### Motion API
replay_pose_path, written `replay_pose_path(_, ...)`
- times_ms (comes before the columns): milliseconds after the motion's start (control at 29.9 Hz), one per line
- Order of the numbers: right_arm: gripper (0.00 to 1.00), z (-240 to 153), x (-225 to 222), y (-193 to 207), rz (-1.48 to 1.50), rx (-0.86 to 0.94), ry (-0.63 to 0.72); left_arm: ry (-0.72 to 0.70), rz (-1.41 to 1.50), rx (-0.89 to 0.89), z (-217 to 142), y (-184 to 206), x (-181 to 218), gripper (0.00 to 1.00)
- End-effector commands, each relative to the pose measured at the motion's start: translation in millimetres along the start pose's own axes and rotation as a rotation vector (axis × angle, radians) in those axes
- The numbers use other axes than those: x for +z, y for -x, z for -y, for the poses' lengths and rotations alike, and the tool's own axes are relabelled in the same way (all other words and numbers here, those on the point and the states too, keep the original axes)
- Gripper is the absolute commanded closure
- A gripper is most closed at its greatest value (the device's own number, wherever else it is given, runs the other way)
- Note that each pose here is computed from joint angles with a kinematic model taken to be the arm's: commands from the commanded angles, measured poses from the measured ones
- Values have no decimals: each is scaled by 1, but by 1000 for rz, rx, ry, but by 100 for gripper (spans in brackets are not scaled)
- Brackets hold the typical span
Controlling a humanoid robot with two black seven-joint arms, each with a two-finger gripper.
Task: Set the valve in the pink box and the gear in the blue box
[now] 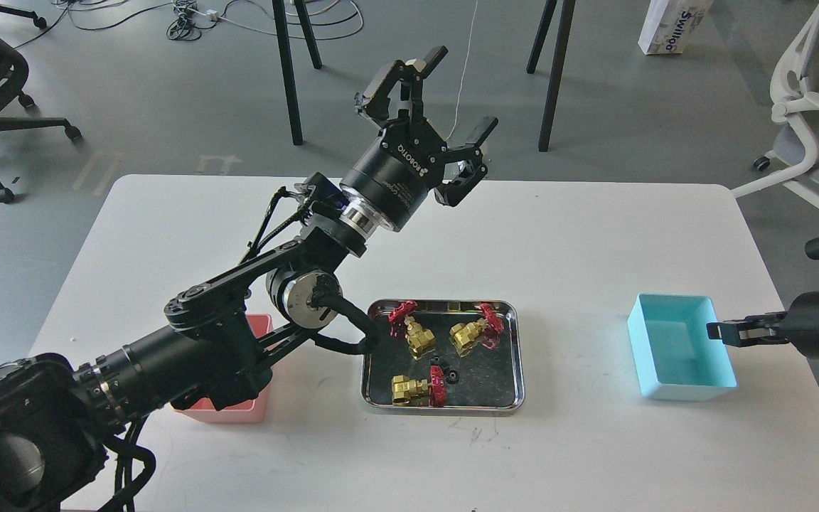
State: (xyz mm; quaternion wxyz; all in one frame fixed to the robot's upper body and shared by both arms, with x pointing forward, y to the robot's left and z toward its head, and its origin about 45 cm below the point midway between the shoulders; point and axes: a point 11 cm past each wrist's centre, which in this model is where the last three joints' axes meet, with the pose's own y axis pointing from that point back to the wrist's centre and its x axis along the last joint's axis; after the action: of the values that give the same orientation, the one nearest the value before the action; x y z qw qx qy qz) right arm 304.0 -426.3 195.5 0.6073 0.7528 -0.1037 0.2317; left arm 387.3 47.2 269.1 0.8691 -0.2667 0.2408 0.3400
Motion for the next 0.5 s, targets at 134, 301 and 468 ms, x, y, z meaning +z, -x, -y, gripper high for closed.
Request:
replay_pose_path(134,27,4,-11,-15,64,94,-51,-2,2,2,0,0,0,1)
replay_pose_path(301,4,2,-15,-24,158,130,-90,-6,16,3,-2,-2,0,1)
replay_pose_path(468,2,-5,-25,-46,188,206,-133,-15,62,-10,-4,-4,1,1)
